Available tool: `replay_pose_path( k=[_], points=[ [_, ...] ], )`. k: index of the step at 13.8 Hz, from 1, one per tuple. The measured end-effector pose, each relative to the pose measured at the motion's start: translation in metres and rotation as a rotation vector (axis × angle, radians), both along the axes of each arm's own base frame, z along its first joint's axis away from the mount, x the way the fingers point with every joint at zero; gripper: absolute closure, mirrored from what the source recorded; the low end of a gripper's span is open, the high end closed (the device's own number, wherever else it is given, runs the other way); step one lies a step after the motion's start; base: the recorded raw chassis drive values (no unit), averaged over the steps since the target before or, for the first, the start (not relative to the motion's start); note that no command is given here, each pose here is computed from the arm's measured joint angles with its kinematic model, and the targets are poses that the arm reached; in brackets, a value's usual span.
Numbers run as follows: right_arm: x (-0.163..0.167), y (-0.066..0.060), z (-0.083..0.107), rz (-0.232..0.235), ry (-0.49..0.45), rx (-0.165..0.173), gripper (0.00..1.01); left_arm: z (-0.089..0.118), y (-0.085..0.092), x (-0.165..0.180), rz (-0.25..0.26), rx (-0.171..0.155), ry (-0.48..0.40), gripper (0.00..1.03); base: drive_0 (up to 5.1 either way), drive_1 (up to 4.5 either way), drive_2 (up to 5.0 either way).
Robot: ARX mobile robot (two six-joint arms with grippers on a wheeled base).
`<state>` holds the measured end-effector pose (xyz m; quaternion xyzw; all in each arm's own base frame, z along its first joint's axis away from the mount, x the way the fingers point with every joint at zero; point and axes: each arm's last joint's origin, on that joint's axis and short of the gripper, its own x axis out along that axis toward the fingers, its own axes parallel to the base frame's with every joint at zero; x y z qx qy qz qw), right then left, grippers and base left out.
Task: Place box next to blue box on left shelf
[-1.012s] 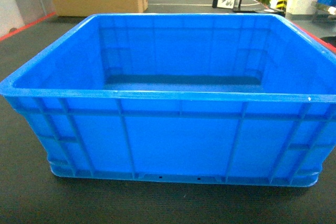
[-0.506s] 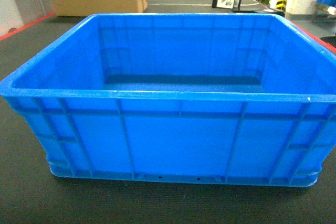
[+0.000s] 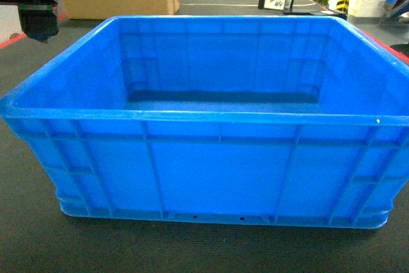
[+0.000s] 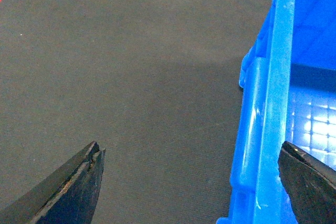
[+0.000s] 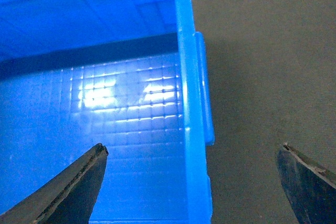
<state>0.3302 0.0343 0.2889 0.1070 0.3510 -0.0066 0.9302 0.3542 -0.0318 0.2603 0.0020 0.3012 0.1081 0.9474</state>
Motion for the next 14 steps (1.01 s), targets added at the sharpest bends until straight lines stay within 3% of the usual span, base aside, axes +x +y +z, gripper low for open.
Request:
replay_pose_path(
  k=[3,7,9,12,13,14],
  points=[
    [0.025,0.002,-0.027,-0.043,0.166,-0.091,0.03,-0.005,-0.008,0.016,-0.011,-0.025,0.089,0.05,0.0,0.0,0.0],
    [0.025,0.016,-0.047,0.009,0.22,-0.095,0.03,-0.022,-0.025,0.013,-0.045,-0.03,0.195,0.05,0.0,0.0,0.0],
    [0.022,0.02,-0.081,0.0,0.309,-0.12,0.03,-0.041,-0.024,0.013,-0.034,-0.004,0.281,0.05,0.0,0.0,0.0],
    [0.022,0.02,-0.083,-0.02,0.289,-0.126,0.03,-0.046,-0.029,0.01,-0.033,-0.012,0.324,0.05,0.0,0.0,0.0],
    [0.021,0.02,-0.082,-0.027,0.286,-0.132,0.07,-0.048,-0.03,0.01,-0.034,-0.02,0.329,0.05,0.0,0.0,0.0],
    [0.019,0.019,-0.083,-0.033,0.288,-0.14,0.17,-0.051,-0.031,0.01,-0.037,-0.019,0.337,0.13,0.0,0.0,0.0]
  ],
)
